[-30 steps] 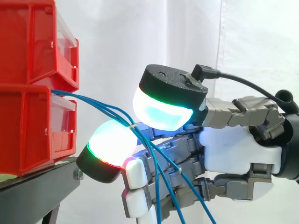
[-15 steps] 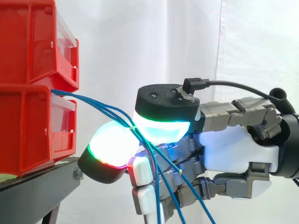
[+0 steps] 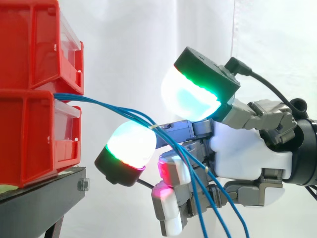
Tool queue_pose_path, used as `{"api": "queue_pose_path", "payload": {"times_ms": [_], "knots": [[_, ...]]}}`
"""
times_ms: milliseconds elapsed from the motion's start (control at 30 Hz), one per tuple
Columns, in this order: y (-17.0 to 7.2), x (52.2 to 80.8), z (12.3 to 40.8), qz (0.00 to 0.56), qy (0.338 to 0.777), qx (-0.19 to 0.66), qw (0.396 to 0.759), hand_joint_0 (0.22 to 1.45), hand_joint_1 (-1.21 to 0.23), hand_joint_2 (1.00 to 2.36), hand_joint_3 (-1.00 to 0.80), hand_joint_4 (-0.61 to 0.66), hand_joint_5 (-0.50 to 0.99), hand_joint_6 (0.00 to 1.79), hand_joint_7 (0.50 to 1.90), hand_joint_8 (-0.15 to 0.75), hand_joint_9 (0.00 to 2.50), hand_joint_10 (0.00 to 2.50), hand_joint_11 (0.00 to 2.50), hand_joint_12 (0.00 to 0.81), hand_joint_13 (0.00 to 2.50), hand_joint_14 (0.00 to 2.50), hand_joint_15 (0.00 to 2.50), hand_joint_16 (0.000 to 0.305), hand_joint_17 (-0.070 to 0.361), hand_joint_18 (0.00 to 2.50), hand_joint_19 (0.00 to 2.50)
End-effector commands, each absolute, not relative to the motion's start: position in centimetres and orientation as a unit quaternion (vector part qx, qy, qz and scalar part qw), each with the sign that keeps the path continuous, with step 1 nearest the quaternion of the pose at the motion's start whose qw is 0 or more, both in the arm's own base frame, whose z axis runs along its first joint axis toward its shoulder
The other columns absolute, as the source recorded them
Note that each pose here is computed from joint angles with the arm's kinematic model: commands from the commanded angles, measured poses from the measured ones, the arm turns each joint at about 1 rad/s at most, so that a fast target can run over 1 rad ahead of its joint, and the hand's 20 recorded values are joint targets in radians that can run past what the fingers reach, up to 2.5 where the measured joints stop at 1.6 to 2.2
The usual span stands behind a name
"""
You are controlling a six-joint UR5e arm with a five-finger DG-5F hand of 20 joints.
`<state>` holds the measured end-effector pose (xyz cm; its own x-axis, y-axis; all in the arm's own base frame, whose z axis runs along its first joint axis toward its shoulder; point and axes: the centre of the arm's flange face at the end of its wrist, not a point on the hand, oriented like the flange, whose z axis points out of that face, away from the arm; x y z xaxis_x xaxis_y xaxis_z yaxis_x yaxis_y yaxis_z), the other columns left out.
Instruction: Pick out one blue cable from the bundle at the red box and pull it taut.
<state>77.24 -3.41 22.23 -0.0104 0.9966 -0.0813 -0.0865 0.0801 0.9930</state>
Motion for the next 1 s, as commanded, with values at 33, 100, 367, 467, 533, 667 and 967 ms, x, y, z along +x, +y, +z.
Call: {"api": "queue_pose_path", "payload": {"times_ms": [33, 100, 367, 467, 533, 667, 967], "knots": [[-3.5, 77.3, 22.4, 0.505, 0.500, 0.453, 0.539, 0.65, -0.81, 1.02, -0.28, 0.01, -0.13, 0.95, 0.85, 0.276, 1.23, 0.02, 0.70, 0.319, 1.07, 0.02, 0.60, 0.043, 0.096, 0.80, 0.66], [-3.5, 77.3, 22.2, 0.505, 0.500, 0.454, 0.538, 0.65, -0.82, 1.02, -0.22, -0.02, -0.12, 0.95, 0.92, 0.277, 1.26, 0.02, 0.70, 0.320, 1.10, 0.02, 0.62, 0.042, 0.094, 0.82, 0.66], [-3.6, 77.3, 22.4, 0.505, 0.499, 0.453, 0.539, 0.64, -0.84, 1.02, -0.13, -0.05, -0.10, 0.95, 0.96, 0.277, 1.32, 0.02, 0.72, 0.313, 1.14, 0.02, 0.63, 0.042, 0.094, 0.85, 0.67], [-3.9, 77.2, 22.3, 0.505, 0.499, 0.456, 0.537, 0.64, -0.84, 1.02, -0.13, -0.05, -0.10, 0.95, 0.95, 0.272, 1.32, 0.02, 0.71, 0.314, 1.15, 0.02, 0.64, 0.042, 0.094, 0.85, 0.67], [-3.9, 77.2, 22.3, 0.506, 0.499, 0.456, 0.535, 0.64, -0.84, 1.02, -0.14, -0.04, -0.10, 0.95, 0.95, 0.274, 1.32, 0.02, 0.71, 0.318, 1.15, 0.03, 0.64, 0.042, 0.094, 0.85, 0.67], [-4.3, 77.1, 23.0, 0.519, 0.508, 0.450, 0.520, 0.64, -0.84, 1.02, -0.14, -0.04, -0.10, 0.95, 0.95, 0.271, 1.32, 0.02, 0.71, 0.317, 1.15, 0.03, 0.63, 0.042, 0.094, 0.85, 0.68], [-6.4, 75.4, 24.6, 0.520, 0.548, 0.455, 0.471, 0.64, -0.83, 1.02, -0.14, -0.04, -0.09, 0.95, 0.95, 0.275, 1.33, 0.02, 0.71, 0.320, 1.15, 0.02, 0.63, 0.042, 0.095, 0.86, 0.67]]}}
